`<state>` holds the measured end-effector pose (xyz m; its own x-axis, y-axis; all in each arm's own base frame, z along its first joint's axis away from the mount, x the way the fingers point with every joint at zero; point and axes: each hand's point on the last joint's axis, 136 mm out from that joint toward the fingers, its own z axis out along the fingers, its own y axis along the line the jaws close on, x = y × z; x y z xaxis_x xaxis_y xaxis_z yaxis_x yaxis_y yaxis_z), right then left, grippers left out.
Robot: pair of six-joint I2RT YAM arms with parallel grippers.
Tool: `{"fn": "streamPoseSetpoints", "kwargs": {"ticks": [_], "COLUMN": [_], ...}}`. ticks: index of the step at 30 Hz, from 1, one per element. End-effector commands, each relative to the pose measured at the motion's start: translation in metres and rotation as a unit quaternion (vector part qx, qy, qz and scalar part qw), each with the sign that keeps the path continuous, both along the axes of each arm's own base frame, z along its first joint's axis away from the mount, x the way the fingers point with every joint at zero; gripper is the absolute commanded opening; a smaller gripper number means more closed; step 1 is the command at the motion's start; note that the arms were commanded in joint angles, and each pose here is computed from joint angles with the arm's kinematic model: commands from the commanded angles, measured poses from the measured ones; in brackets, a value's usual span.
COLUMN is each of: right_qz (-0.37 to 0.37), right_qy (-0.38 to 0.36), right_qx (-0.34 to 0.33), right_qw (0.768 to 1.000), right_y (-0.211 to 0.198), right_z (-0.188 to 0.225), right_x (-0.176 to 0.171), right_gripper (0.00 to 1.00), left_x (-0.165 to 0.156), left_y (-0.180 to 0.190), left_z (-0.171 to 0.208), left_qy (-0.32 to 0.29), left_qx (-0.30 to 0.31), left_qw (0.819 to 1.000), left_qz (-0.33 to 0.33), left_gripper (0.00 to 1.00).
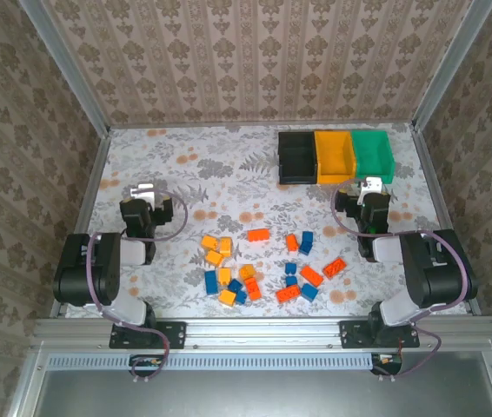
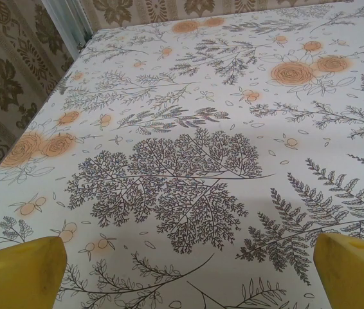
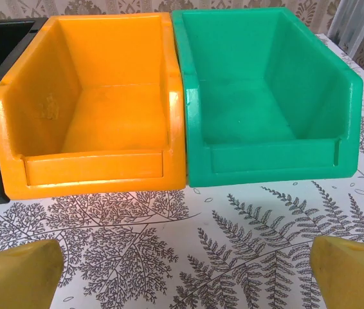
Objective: Sort the legos into containers by color
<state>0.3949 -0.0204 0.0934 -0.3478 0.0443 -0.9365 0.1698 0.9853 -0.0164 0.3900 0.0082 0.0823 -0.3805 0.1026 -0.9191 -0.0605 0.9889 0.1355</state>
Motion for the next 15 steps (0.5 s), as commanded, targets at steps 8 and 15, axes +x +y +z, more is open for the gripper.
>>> {"fn": "streamPoseSetpoints", "kwargs": {"ticks": [8,15], "right_qz": [0.013,0.013], "right_qy": [-0.011,-0.011], "right_qx": [-0.001,-0.001], "right_qw": [1.000,1.000], "right_y": [0.0057,0.0056], "right_z": [0.0056,0.0057], "right_x": [0.0026,0.0028], "right_gripper": [1.00,1.00], "left_x": [0.0078,0.0079], "left_y": [-0.0014,-0.0017], "left_z": [0.0134,0.0133], "left_qy": [-0.019,-0.019], "left_qx": [-0.007,-0.007], "left_qw": [1.000,1.000], "left_qz": [-0.005,-0.005], "left_gripper": [1.00,1.00]}}
